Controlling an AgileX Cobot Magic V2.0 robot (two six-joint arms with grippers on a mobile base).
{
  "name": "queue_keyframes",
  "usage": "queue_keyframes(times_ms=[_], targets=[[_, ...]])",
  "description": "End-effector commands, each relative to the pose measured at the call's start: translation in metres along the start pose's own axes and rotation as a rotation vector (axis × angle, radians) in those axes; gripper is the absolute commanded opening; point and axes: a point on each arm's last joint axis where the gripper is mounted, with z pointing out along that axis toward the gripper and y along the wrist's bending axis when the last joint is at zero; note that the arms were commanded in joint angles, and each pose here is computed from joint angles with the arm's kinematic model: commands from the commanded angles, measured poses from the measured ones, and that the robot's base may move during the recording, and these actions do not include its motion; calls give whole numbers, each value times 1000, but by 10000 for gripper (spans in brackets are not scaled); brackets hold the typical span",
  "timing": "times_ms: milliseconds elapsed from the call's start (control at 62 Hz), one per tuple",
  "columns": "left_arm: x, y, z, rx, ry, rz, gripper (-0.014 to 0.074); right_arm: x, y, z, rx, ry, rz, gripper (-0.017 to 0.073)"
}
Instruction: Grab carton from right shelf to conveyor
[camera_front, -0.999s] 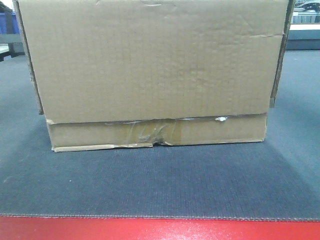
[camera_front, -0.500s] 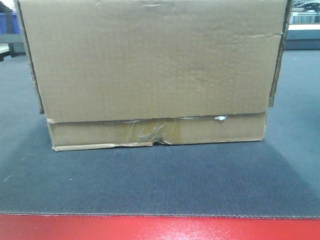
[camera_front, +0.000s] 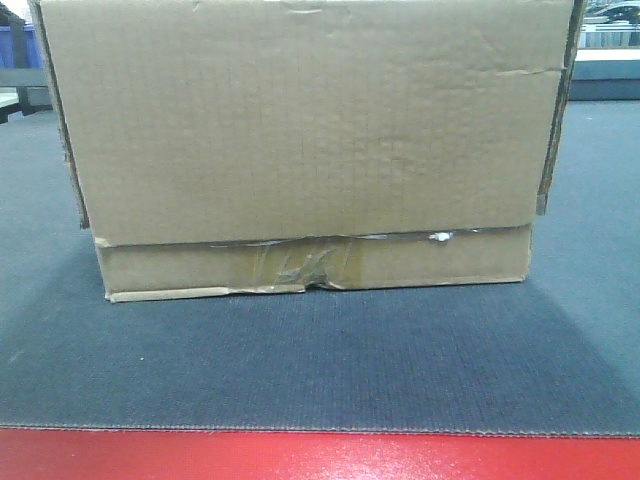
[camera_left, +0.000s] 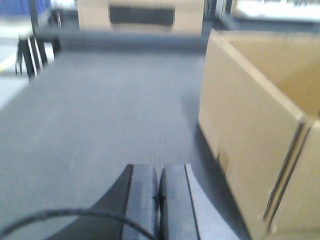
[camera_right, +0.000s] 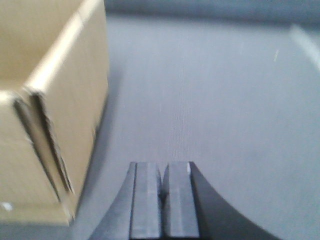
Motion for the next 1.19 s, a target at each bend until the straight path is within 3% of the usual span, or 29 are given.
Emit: queue_keyframes(times_ms=[0, 258, 870, 1015, 1177], targets=[[-4, 1, -13, 2, -83, -4, 13, -3, -1, -17, 7, -115, -17, -69], [-6, 2, -29, 4, -166, -9, 13, -8, -1, -37, 2, -242, -15, -69], [-4, 1, -29, 10, -160, -25, 13, -9, -1, -37, 1, -245, -15, -69], [1, 1, -29, -12, -126, 65, 13, -9, -1, -37, 1, -245, -15, -69], [30, 1, -20, -36, -146, -2, 13, -9, -1, -37, 1, -245, -15, -69]])
